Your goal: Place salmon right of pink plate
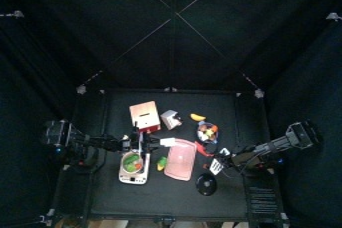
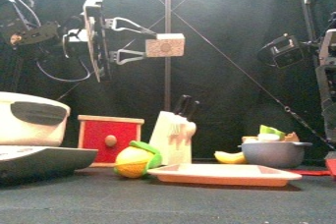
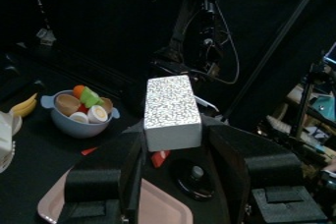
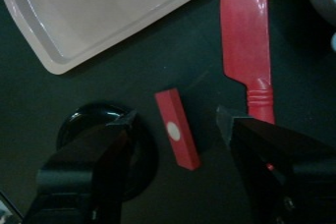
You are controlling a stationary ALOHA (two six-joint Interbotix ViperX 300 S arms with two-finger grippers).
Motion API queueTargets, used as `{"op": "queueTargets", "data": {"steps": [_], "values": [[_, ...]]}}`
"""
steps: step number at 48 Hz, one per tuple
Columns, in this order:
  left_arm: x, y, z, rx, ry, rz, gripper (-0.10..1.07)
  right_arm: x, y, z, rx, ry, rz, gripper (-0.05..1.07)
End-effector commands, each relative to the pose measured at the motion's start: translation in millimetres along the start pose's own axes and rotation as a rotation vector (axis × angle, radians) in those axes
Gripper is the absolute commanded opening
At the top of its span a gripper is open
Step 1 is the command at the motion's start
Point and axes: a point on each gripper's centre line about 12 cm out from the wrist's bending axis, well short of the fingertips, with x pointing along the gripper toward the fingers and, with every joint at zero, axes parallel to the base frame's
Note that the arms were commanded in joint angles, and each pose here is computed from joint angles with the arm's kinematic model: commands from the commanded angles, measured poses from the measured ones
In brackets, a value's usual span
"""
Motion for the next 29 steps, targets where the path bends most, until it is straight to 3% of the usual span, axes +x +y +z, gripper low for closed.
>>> {"op": "queueTargets", "data": {"steps": [1, 20, 29], "values": [[2.0, -3.6, 6.3, 0.001, -0.022, -0.014, 0.65, -4.0, 7.7, 5.0, -0.002, -0.014, 0.024, 0.98], [2.0, -3.6, 6.3, 0.001, -0.022, -0.014, 0.65, 0.3, 8.0, 5.4, -0.01, -0.005, 0.005, 0.98], [2.5, -3.4, 5.7, 0.001, -0.021, -0.013, 0.65, -1.8, 10.0, 12.3, -0.049, -0.04, 0.005, 0.98]]}}
